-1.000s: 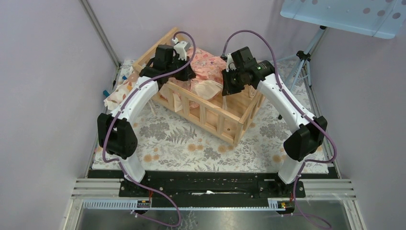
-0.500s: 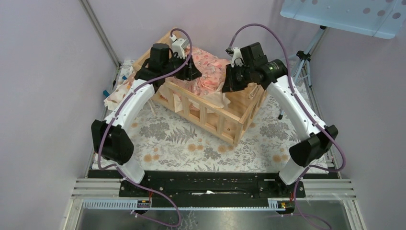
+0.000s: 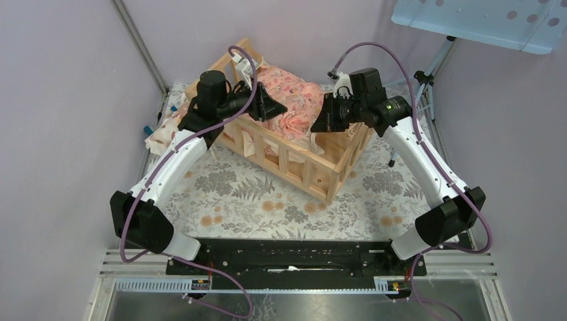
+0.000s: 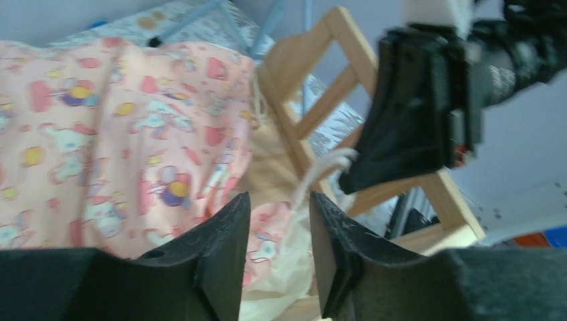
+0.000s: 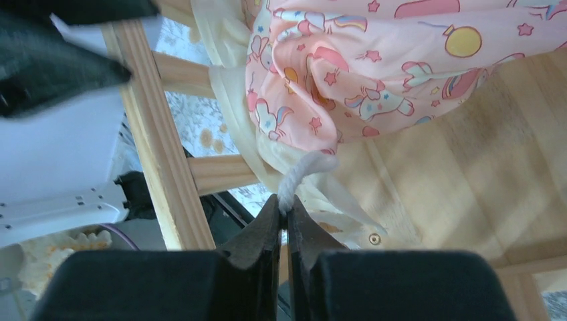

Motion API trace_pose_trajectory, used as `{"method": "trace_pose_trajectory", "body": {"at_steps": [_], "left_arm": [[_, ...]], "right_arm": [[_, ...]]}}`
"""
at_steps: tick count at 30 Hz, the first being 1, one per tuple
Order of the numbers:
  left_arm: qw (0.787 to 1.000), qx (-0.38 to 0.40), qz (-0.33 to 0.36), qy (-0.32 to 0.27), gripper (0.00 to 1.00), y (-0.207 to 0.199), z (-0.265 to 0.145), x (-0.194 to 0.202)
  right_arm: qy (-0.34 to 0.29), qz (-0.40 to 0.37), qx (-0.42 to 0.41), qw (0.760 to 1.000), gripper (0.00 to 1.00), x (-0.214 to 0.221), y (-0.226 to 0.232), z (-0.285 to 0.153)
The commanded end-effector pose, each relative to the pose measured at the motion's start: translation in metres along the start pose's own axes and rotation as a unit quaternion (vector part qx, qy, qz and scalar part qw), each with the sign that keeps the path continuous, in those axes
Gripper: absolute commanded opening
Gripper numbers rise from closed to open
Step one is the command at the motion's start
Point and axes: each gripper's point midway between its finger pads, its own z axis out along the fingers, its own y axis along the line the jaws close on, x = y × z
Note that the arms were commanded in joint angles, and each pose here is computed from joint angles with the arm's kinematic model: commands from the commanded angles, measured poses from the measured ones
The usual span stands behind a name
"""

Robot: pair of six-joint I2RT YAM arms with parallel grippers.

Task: Set up the pet bed
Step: Cross the ropes on the bed frame.

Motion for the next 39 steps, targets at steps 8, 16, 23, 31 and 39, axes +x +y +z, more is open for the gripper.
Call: {"method": "trace_pose_trajectory", "body": {"at_steps": [8,16,23,31,39], "left_arm": [[0.990,0.128,0.048,-0.031,0.33,-0.076,0.000,0.008],[0.989,0.144,0.031,-0.026,0.32,-0.074,0.011,0.018],[0.981,0.190,0.026,-0.029,0.26,-0.090,0.015,0.022],[0.983,0.178,0.024,-0.020,0.27,-0.082,0.022,0.031],[0.989,0.144,0.021,-0.027,0.34,-0.067,0.030,0.033]], "right_arm": [[-0.141,0.080,-0.079,0.984,0.03,-0.055,0.028,-0.011],[-0.166,0.087,-0.107,0.976,0.04,-0.058,0.034,-0.020],[-0.165,0.093,-0.116,0.975,0.04,-0.057,0.033,-0.023],[-0.159,0.095,-0.129,0.974,0.05,-0.055,0.035,-0.021],[-0.151,0.086,-0.131,0.976,0.06,-0.050,0.035,-0.021]]}}
